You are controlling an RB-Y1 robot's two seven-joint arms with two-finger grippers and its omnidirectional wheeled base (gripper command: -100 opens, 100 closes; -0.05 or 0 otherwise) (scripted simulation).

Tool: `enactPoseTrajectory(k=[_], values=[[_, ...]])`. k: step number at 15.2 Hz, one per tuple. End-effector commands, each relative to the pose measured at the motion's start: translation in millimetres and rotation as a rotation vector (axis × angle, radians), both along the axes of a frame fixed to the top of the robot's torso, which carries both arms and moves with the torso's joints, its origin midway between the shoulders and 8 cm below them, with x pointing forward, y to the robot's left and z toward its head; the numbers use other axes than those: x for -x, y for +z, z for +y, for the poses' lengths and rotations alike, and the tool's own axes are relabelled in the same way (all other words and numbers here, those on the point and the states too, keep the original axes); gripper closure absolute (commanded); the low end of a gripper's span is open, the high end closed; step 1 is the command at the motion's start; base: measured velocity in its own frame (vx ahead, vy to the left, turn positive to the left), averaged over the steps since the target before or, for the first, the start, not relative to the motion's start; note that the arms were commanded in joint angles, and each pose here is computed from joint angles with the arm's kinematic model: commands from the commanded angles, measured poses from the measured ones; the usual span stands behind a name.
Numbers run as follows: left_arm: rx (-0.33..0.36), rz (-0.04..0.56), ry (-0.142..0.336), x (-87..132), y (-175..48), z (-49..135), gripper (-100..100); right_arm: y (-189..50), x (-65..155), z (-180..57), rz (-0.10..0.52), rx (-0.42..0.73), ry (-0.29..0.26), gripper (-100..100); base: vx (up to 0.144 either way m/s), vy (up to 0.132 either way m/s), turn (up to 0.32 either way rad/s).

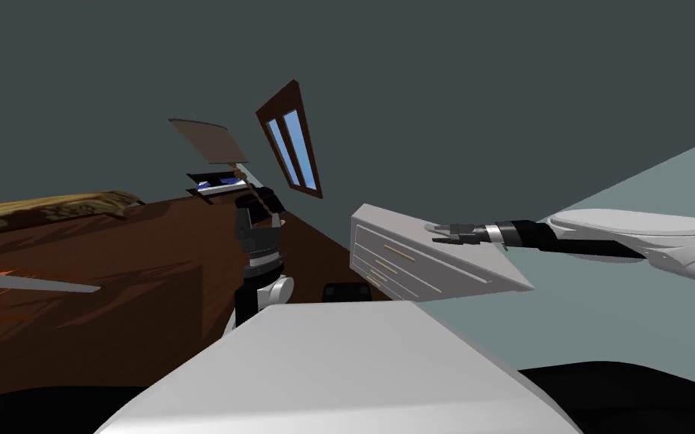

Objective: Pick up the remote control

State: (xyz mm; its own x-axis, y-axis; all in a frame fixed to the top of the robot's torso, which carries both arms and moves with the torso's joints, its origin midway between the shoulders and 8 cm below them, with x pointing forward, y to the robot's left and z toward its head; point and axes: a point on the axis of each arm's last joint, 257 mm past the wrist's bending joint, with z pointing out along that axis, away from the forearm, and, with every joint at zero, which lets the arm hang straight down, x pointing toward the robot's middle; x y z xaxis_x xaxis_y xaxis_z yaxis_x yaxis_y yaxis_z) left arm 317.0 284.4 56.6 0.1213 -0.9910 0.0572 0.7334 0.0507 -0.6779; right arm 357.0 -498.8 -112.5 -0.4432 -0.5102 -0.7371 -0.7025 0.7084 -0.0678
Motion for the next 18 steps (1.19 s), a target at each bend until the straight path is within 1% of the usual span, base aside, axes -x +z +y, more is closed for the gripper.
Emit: enactPoseTrajectory(k=[1, 2, 3, 4, 5, 6, 7, 8, 10, 11, 12, 13, 15, 18], values=[[0.000, 0.000, 0.000, 0.0, 0.0, 0.0, 0, 2.5, 1.8, -8.0, 0.028, 0.050, 0.012, -100, -0.016, -0.028, 0.129], [0.000, 0.000, 0.000, 0.0, 0.0, 0.0, 0, 0.1, 7.5, -20.7, 0.060, 0.090, 0.010, -100, -0.018, -0.033, 0.182], [0.000, 0.000, 0.000, 0.0, 0.0, 0.0, 0, 3.4, 5.2, -20.1, 0.064, 0.106, 0.019, -100, -0.019, -0.038, 0.155], [0.000, 0.000, 0.000, 0.0, 0.0, 0.0, 0, 1.6, 10.9, -32.2, 0.098, 0.147, 0.018, -100, -0.019, -0.041, 0.179], [0.000, 0.000, 0.000, 0.0, 0.0, 0.0, 0, 4.2, 9.1, -31.8, 0.100, 0.158, 0.025, -100, -0.017, -0.041, 0.126], [0.000, 0.000, 0.000, 0.0, 0.0, 0.0, 0, 4.0, 14.1, -43.0, 0.135, 0.203, 0.027, -100, -0.017, -0.044, 0.118], [0.000, 0.000, 0.000, 0.0, 0.0, 0.0, 0, 4.8, 13.5, -42.9, 0.136, 0.207, 0.029, -100, -0.014, -0.043, 0.119], [0.000, 0.000, 0.000, 0.0, 0.0, 0.0, 0, 5.3, 18.2, -53.4, 0.171, 0.251, 0.032, -100, -0.010, -0.042, 0.153], [0.000, 0.000, 0.000, 0.0, 0.0, 0.0, 0, 5.3, 18.2, -53.4, 0.171, 0.251, 0.032, -100, -0.006, -0.035, 0.081], [0.000, 0.000, 0.000, 0.0, 0.0, 0.0, 0, 5.5, 23.3, -63.2, 0.206, 0.291, 0.034, -100, -0.004, -0.028, 0.059], [0.000, 0.000, 0.000, 0.0, 0.0, 0.0, 0, 5.5, 23.3, -63.2, 0.206, 0.291, 0.034, -100, -0.004, -0.031, 0.090], [0.000, 0.000, 0.000, 0.0, 0.0, 0.0, 0, 5.4, 28.5, -72.3, 0.239, 0.326, 0.036, -100, -0.005, -0.039, 0.151], [0.000, 0.000, 0.000, 0.0, 0.0, 0.0, 0, 5.4, 28.5, -72.3, 0.239, 0.326, 0.036, -100, -0.006, -0.036, 0.071], [0.000, 0.000, 0.000, 0.0, 0.0, 0.0, 0, 2.5, 45.0, -93.7, 0.325, 0.401, 0.035, -100, 0.002, -0.044, 0.123]])
